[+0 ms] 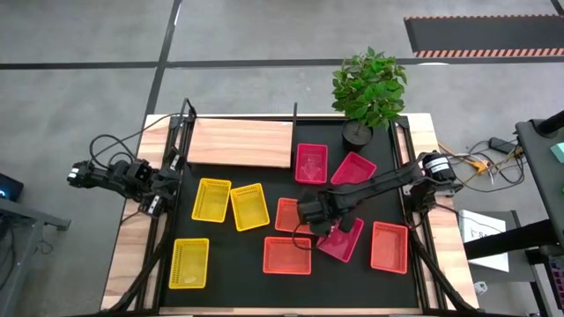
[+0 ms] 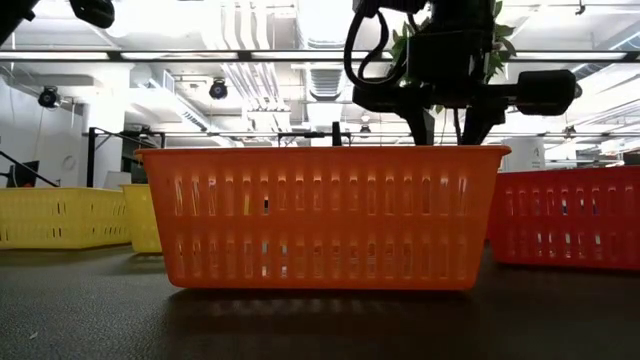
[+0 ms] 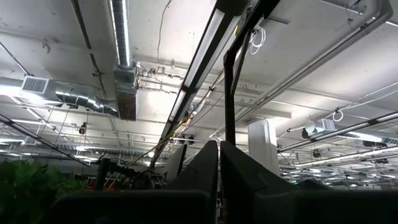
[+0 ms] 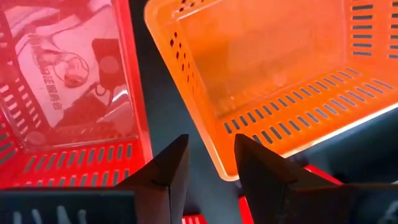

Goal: Stack baskets on shelf by color
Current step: Put the top left orange bin on the shelf

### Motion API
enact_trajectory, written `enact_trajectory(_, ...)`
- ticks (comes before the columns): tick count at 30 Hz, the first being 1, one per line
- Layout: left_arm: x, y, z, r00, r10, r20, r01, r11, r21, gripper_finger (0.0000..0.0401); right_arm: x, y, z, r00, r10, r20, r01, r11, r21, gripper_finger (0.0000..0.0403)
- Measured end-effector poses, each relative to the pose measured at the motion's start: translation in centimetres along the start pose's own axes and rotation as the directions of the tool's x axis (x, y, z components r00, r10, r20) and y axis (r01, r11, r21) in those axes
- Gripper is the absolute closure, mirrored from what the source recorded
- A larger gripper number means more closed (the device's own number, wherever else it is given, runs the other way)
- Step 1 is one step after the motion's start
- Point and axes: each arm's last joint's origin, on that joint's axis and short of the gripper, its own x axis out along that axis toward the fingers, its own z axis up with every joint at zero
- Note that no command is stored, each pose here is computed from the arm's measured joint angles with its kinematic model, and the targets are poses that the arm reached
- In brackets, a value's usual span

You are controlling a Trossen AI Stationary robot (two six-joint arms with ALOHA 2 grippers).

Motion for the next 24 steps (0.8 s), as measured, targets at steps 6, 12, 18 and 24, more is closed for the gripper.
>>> enact_trajectory(6, 0.0, 0.0, 0.0, 1.0, 0.0, 0.002, 0.0, 1.0, 0.0, 0.0399, 0.5, -0.2, -0.6, 1.0, 0.014, 0.003, -0.014, 1.0, 0.009, 0.0286)
enact_trajectory(12, 0.0, 0.0, 0.0, 1.0, 0.0, 0.003, 0.0, 1.0, 0.0, 0.0399, 1.3, -0.3, -0.5, 0.998, 0.003, 0.068, -0.004, 1.0, 0.01, 0.0306)
enact_trajectory(18, 0.0, 0.0, 0.1, 1.0, 0.0, 0.007, 0.0, 1.0, 0.0, 0.0399, 1.4, -0.4, -0.3, 0.992, 0.015, 0.123, -0.016, 1.0, 0.009, 0.0349)
enact_trajectory(24, 0.0, 0.0, 0.0, 1.0, 0.0, 0.006, 0.0, 1.0, 0.0, 0.0399, 1.4, -0.4, -0.2, 0.989, 0.028, 0.146, -0.031, 0.999, 0.014, 0.039)
